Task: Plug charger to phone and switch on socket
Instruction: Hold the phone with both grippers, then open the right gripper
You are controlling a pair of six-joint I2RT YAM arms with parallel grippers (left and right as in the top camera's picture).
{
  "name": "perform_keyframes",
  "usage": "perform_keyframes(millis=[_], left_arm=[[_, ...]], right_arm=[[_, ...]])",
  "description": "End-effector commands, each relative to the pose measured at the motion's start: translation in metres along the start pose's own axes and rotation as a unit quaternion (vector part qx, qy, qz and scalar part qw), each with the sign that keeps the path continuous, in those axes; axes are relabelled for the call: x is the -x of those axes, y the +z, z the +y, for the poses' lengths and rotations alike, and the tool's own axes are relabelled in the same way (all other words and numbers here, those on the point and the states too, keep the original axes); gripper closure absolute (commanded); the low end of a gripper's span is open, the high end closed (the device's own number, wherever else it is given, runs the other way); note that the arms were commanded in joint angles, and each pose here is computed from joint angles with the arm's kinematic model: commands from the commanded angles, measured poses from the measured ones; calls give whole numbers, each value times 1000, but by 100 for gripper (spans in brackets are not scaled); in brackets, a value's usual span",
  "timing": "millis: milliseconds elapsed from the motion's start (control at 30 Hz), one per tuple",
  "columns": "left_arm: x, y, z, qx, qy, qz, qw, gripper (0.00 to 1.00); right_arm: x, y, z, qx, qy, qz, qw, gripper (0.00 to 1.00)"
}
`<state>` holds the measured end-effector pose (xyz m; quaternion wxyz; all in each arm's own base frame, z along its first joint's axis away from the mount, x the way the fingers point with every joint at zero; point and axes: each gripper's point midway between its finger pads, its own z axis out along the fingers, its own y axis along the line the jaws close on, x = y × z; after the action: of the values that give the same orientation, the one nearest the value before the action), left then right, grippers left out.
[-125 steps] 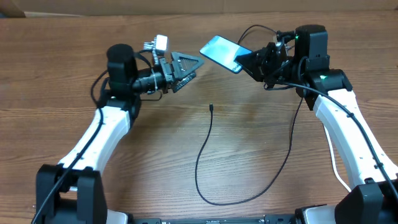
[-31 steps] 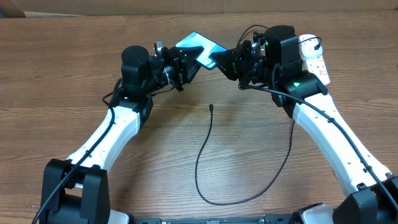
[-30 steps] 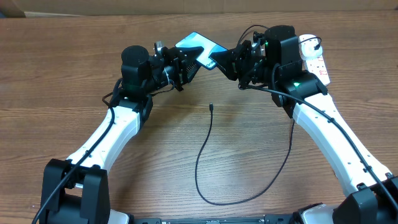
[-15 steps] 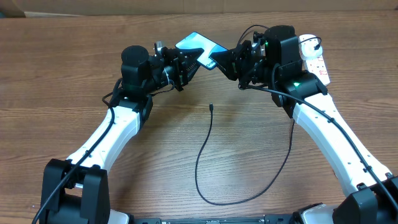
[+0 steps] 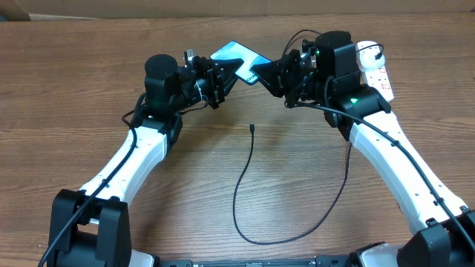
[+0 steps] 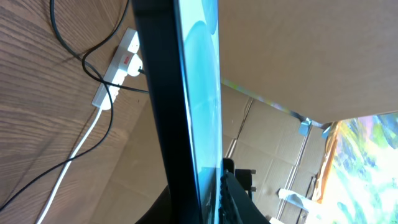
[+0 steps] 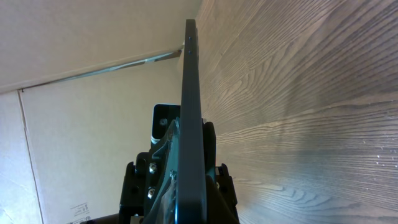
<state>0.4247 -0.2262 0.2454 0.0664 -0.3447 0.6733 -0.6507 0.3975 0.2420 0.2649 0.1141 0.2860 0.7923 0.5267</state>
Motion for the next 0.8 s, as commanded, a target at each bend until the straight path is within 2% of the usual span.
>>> perform_keyframes(millis=[0,200,700,767], left_arm=[[2,0,0,0,-3,2,1000,86],[2,0,0,0,-3,1,1000,85],[2,0,0,0,-3,1,1000,89],[2,0,0,0,-4,1,1000,91]], right_arm=[[-6,-4,13,16,-10,7,1000,96],[-7,-4,13,17,-10,9,1000,96],[-7,-4,13,17,-10,11,1000,96],[-7,-4,13,17,-10,11,1000,92]])
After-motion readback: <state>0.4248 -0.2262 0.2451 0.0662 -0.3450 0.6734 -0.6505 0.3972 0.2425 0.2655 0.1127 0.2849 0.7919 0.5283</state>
